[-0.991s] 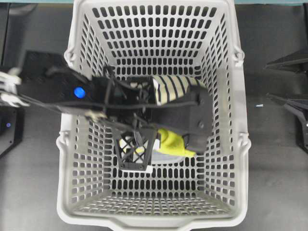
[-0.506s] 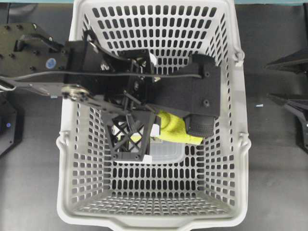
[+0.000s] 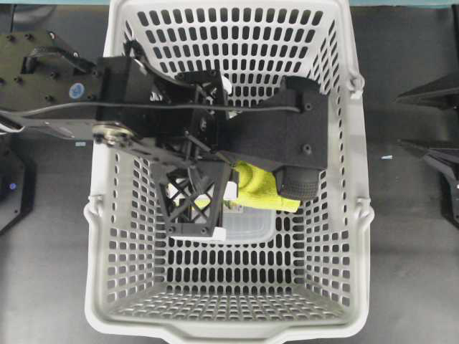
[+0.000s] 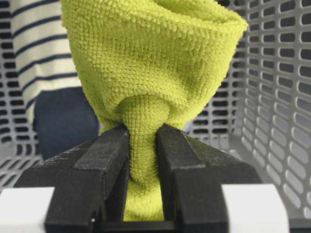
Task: Pick up the yellow cloth from the shopping basket with the left arm.
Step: 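Lift the yellow cloth upward out of the basket with the left gripper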
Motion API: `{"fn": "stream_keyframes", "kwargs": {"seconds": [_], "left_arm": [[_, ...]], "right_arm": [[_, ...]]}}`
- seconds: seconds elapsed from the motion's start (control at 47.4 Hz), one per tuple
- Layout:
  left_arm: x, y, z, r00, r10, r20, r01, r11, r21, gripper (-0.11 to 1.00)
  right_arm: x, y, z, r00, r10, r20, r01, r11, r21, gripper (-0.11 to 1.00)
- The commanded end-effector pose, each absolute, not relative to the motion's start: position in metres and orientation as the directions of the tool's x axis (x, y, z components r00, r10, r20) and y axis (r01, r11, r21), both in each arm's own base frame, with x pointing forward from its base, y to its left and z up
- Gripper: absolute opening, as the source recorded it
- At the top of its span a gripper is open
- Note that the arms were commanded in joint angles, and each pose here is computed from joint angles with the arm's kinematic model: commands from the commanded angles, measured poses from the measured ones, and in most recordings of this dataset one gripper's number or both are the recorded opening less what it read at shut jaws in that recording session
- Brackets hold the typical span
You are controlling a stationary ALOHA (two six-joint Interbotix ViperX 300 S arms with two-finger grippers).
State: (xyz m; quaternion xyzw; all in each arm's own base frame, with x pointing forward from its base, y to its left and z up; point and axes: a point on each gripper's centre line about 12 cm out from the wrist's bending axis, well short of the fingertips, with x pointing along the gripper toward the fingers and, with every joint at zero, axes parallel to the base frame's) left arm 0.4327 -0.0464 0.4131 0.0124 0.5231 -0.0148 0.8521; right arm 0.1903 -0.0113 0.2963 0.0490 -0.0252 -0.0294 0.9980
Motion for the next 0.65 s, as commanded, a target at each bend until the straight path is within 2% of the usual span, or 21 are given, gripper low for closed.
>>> {"fn": "stream_keyframes", "kwargs": {"seconds": [0.0,0.633], "left_arm": [[0.4253,-0.0439,0.4281,0.484,-0.011,-0.875,0.032,0.999,0.005,0.15],[0.4174,-0.0395,0.4347,0.446,-0.002,-0.895,0.020,1.000,0.008,0.15]], "right_arm": [[0.1913,-0.0114,0.2987,0.997,-0.061,0.055,0.055,0.993,0.101,0.69],[0.1913,-0.0064,0.2980,0.998,-0.035,0.049,0.030,0.994,0.104,0.69]]}}
